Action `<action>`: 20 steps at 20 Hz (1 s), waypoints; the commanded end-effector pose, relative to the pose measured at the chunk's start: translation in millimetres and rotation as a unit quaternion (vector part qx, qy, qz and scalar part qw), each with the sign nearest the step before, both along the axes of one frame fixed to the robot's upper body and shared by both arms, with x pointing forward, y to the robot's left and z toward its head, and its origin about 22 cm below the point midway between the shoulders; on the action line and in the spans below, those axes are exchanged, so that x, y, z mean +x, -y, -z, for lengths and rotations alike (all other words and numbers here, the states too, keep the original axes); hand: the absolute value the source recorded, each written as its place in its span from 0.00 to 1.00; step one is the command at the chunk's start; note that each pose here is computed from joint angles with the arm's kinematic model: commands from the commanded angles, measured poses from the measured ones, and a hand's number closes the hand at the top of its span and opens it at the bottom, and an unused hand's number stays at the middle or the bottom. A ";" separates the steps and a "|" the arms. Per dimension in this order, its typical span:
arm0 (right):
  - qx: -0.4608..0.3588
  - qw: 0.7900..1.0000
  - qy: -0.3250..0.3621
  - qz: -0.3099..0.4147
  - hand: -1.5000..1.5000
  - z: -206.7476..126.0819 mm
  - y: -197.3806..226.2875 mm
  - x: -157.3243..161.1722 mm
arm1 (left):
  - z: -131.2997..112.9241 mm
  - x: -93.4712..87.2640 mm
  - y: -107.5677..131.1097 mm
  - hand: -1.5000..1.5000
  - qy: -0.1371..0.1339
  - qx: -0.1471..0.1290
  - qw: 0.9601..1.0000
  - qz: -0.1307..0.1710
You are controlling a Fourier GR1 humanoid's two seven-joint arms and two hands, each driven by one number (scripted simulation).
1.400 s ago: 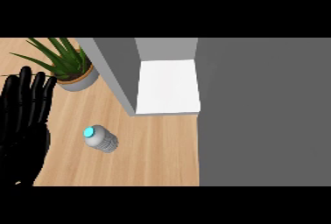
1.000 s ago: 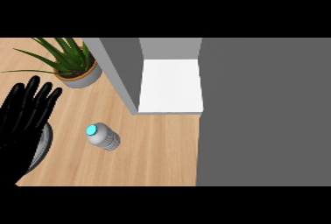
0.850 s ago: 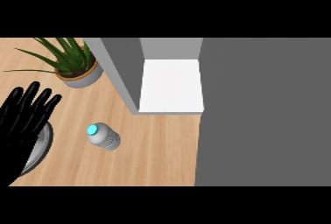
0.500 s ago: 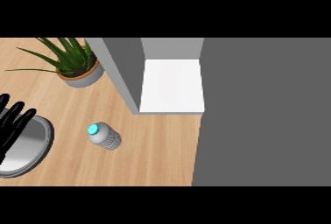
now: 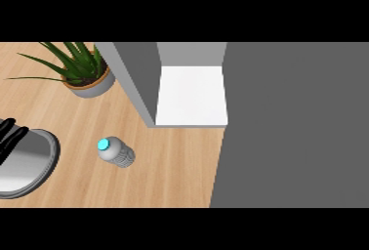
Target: Pick up the bottled water, place it into the cabinet and close the cabinet
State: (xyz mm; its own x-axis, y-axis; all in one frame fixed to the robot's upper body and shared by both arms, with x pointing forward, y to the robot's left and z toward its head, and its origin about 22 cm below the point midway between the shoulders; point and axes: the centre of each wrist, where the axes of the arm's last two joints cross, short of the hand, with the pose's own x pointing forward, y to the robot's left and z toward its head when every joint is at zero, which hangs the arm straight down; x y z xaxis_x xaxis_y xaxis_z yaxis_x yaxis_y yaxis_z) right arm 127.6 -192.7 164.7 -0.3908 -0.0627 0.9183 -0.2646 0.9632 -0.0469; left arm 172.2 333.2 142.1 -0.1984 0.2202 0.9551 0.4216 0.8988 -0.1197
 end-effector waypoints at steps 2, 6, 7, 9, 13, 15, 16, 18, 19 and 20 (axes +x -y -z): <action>0.001 1.000 0.008 0.017 0.00 -11.2 -14.4 2.9 | 16.7 -9.2 -4.0 0.00 -0.010 0.033 0.999 -0.007; 0.003 1.000 0.015 0.015 0.00 -20.8 -10.7 -8.4 | 33.2 13.8 8.2 0.00 -0.021 0.059 0.998 0.007; -0.003 1.000 0.011 0.011 0.00 -9.5 -5.2 0.7 | 24.3 17.9 2.0 0.00 -0.025 0.058 0.998 0.000; 0.001 1.000 0.007 0.001 0.00 -15.7 -6.6 -4.7 | 31.2 33.3 14.5 0.00 -0.025 0.060 0.998 -0.004; -0.009 1.000 0.013 0.001 0.00 -15.4 -10.1 -15.6 | 70.3 37.7 -0.9 0.00 -0.046 0.049 0.998 -0.018; 0.000 1.000 0.007 0.006 0.00 -25.0 -8.9 -16.6 | 66.1 48.6 6.7 0.00 -0.048 0.059 0.997 -0.023; 0.004 1.000 0.008 0.008 0.00 -20.1 -12.4 -17.6 | 75.1 45.3 15.6 0.00 -0.051 0.064 0.996 -0.022; -0.013 1.000 0.014 0.004 0.00 -27.0 -15.3 -14.3 | 73.6 52.7 22.2 0.00 -0.063 0.077 0.995 -0.028; -0.007 1.000 0.009 0.007 0.00 -27.4 -13.0 -32.4 | 91.1 34.7 -7.3 0.00 -0.067 0.070 0.995 -0.036; -0.002 1.000 0.014 0.003 0.00 -20.3 -19.0 -18.5 | 98.2 52.2 17.0 0.00 -0.076 0.070 0.994 -0.034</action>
